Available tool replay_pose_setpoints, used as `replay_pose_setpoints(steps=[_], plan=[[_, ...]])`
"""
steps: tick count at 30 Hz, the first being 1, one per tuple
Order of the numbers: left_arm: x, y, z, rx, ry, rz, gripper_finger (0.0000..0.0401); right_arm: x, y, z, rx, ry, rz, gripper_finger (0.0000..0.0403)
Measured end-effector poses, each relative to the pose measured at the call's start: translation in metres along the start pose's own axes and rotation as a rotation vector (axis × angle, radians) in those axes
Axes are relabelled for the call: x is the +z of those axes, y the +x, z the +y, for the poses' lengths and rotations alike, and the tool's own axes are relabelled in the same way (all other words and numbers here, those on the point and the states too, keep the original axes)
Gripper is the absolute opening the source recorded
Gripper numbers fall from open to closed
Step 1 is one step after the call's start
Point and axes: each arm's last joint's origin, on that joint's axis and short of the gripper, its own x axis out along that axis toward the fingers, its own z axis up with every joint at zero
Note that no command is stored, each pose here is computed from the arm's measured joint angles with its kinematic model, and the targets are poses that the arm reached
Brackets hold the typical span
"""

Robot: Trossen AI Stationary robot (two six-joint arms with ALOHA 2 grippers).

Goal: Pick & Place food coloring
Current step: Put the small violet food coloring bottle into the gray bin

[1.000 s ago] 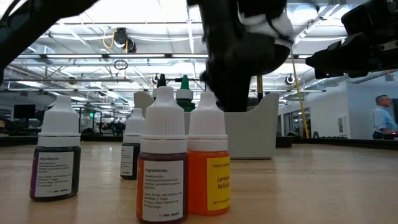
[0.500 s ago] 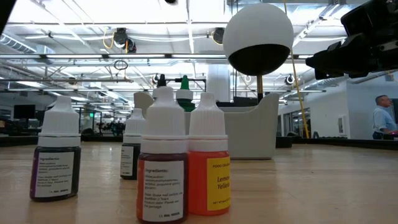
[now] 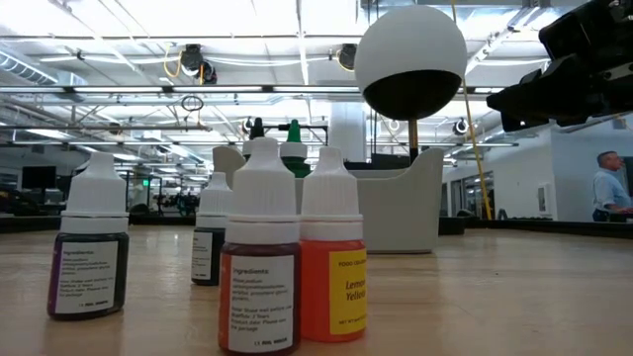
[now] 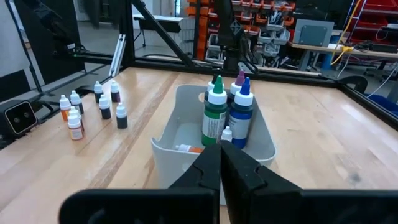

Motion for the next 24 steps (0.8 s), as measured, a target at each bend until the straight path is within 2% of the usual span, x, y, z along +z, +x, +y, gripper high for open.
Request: replay_pose_setpoints(steps=[4, 10, 16, 24], plan=[[0.012, 0.044, -0.007, -0.046, -0.031, 0.105, 0.0167, 0.000, 0.000, 0.000, 0.000, 0.000, 0.000, 0.0000], [0.020, 0.094, -0.004, -0.046, 0.073, 0.251, 0.0224, 0.000, 0.000, 0.000, 0.000, -0.002, 0.000, 0.0000], [0.030, 0.106, 0.007, -0.053, 0.109, 0.260, 0.0263, -0.001, 0.000, 0.000, 0.000, -0.012, 0.009, 0.0000], [0.023, 0.131, 0.015, -0.029, 0.123, 0.309, 0.0269, -0.001, 0.000, 0.000, 0.001, -0.014, 0.014, 0.0000]])
